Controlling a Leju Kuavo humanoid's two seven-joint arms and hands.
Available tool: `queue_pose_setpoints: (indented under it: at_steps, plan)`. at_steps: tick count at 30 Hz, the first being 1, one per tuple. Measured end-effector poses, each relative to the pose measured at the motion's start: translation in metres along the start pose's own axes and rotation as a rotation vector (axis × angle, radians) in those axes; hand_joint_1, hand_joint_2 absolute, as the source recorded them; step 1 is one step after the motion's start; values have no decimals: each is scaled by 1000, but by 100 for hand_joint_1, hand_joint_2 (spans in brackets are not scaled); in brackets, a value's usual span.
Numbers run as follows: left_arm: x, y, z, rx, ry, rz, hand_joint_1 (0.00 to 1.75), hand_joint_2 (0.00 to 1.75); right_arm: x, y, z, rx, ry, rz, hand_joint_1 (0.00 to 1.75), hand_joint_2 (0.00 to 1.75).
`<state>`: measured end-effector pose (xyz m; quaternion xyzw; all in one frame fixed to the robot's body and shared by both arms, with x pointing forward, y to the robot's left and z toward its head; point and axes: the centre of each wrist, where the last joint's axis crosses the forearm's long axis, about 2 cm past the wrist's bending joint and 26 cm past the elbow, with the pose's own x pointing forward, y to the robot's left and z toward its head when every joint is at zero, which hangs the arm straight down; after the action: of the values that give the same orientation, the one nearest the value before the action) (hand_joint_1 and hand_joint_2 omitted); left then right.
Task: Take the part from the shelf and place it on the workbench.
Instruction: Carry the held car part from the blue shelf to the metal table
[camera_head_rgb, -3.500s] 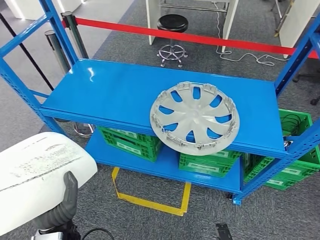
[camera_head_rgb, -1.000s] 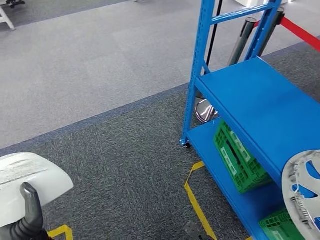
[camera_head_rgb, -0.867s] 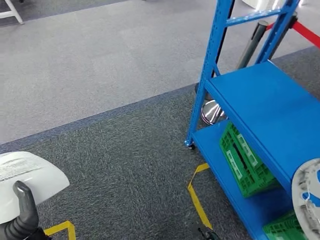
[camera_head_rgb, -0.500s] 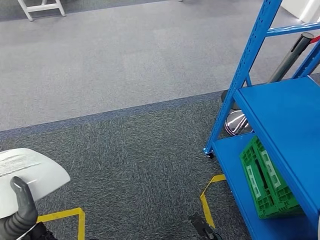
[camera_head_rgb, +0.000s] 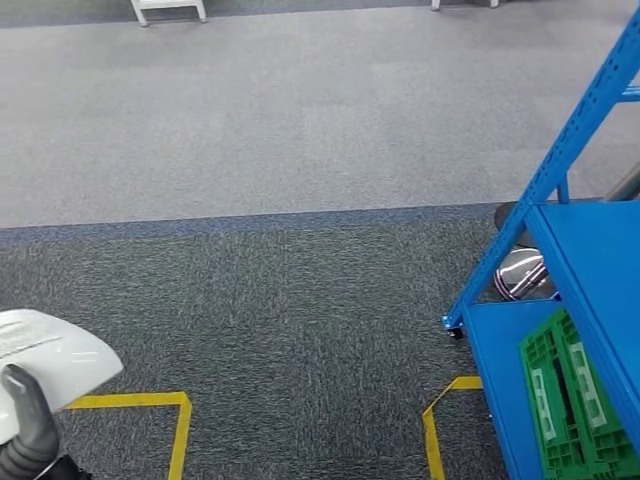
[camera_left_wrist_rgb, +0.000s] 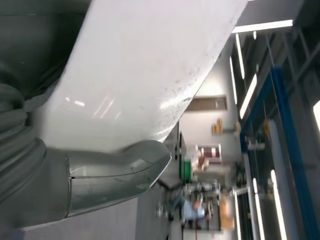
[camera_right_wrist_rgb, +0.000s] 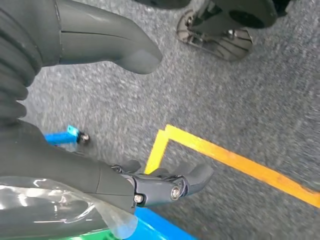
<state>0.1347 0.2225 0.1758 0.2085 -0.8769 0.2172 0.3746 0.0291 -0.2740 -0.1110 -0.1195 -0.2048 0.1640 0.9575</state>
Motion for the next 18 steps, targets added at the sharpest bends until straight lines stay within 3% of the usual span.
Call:
queue_pose_setpoints:
  at_steps: [8,18]
  plan:
    - [4,9,-12,68,-44,-45,175,175,6,-5,-3,-37,-156,-2,0,175]
    - [3,10,-14,82,-59,-78,175,175,6,-4,-3,-28,-81,7,0,175]
